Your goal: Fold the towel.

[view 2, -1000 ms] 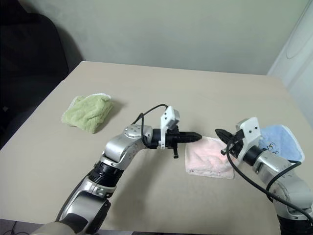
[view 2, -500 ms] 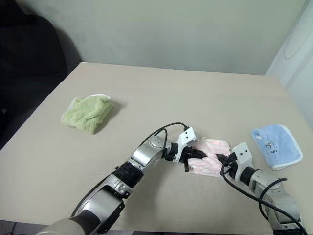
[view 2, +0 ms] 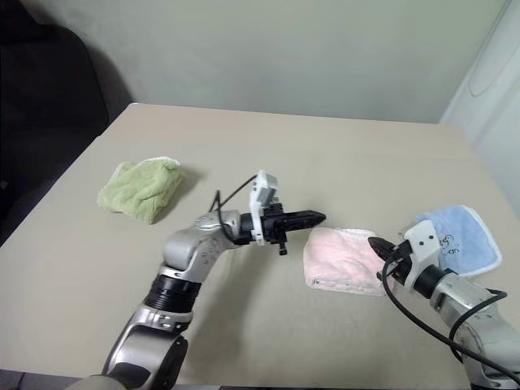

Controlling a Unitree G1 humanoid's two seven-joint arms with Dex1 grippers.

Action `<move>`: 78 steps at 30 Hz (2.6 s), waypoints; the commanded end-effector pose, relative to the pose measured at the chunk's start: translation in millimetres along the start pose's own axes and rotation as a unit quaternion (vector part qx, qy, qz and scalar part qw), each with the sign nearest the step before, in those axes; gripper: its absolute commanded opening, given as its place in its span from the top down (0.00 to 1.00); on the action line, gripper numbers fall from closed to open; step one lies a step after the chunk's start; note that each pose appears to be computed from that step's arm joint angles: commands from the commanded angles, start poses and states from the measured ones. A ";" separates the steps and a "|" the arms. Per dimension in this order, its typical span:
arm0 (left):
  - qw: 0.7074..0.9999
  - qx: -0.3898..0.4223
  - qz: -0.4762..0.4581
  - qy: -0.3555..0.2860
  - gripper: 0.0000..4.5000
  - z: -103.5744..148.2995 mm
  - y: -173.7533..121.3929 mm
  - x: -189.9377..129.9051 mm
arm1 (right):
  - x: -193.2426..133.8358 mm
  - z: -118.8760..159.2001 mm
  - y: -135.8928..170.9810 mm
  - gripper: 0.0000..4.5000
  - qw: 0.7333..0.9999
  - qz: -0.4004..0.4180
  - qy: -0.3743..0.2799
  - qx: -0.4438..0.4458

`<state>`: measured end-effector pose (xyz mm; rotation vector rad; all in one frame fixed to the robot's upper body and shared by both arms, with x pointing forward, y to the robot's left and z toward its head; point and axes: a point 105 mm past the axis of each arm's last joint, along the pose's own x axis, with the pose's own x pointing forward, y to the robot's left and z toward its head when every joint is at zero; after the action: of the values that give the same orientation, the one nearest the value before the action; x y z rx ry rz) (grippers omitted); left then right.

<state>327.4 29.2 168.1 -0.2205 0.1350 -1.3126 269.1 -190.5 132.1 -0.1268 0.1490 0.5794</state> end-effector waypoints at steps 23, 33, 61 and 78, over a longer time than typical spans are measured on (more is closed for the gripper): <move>0.934 -0.290 0.064 0.198 0.01 -81.3 -2.7 5.3 | 9.4 38.9 -13.8 0.24 0.997 -0.027 -0.068 -0.009; 0.927 -0.309 0.038 0.210 0.01 -82.4 -18.9 40.7 | 12.6 38.8 -13.1 0.24 0.997 -0.034 -0.076 -0.007; 0.934 -0.315 0.030 0.167 0.99 -68.9 -21.9 59.4 | 20.5 49.7 -22.1 0.24 0.993 -0.057 -0.103 -0.016; 0.933 -0.251 0.234 -0.104 0.99 75.1 83.2 -44.0 | 2.0 88.3 -92.2 0.24 0.952 -0.230 -0.201 -0.010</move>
<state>399.7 80.1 202.0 -0.7035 0.4135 -0.8133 332.5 -245.1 210.4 -0.0532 -0.2165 0.1699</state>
